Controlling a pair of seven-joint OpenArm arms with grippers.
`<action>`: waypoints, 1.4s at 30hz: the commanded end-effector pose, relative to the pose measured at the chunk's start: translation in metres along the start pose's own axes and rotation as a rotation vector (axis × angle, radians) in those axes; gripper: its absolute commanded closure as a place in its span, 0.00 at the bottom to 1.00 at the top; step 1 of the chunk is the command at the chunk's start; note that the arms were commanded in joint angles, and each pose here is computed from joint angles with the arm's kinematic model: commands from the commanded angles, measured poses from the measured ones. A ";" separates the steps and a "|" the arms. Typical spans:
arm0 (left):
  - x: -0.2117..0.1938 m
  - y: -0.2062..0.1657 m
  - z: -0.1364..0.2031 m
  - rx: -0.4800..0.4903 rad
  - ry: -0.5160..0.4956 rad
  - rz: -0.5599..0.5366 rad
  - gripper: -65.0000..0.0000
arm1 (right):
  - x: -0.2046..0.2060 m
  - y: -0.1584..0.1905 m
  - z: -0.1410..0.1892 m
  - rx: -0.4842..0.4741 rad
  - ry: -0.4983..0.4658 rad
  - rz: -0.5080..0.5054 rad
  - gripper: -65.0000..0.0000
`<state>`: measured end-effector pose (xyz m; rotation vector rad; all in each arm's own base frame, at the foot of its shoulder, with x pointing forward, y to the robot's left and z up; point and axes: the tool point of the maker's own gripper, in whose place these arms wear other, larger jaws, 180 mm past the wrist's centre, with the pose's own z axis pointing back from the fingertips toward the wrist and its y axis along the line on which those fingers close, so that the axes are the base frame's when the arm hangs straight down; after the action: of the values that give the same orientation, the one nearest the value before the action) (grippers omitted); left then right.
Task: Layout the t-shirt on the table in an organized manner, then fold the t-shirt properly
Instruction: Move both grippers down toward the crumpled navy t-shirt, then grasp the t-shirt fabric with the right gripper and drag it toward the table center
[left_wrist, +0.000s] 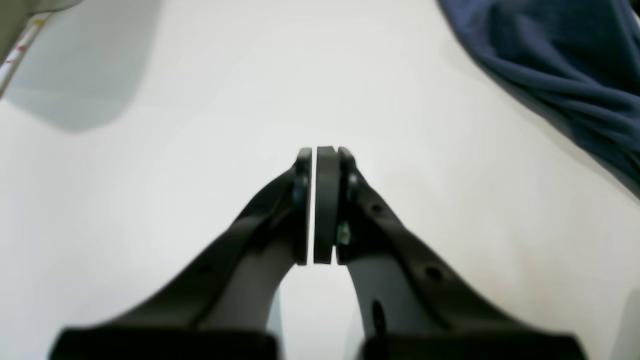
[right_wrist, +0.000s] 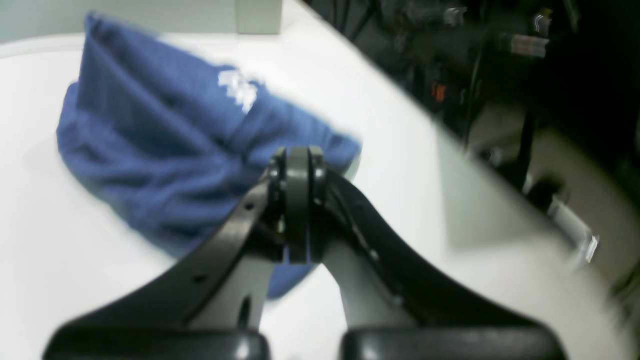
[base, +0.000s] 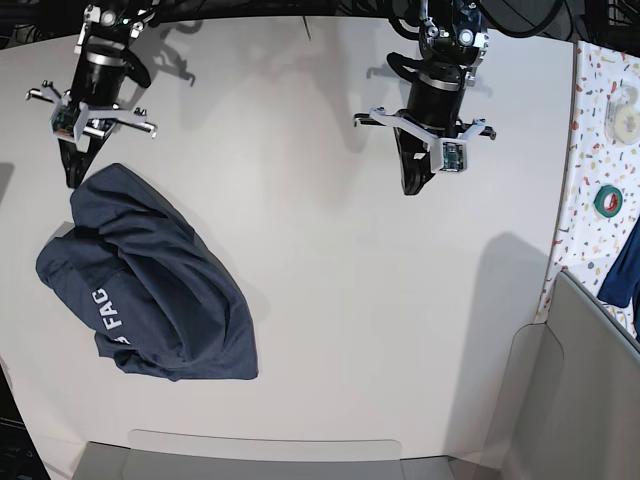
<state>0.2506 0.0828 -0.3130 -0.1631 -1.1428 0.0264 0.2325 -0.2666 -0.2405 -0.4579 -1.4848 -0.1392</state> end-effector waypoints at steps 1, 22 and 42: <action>0.009 -0.013 -0.001 -0.039 -0.019 -0.001 1.00 | 0.014 -0.013 -0.007 -0.020 -0.054 0.032 1.00; 0.027 -0.112 -0.025 -0.386 0.068 -0.306 0.98 | -0.069 -0.118 -0.035 -0.289 0.255 -0.438 1.00; 0.047 -0.265 -0.080 -0.630 0.092 -0.794 0.67 | -0.084 -0.215 0.034 -0.548 0.297 -0.357 1.00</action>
<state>0.3201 -0.1765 -0.2830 -0.2485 -0.9697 -1.0393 0.1115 -0.4584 -0.2946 -0.5456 -1.1584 -0.9026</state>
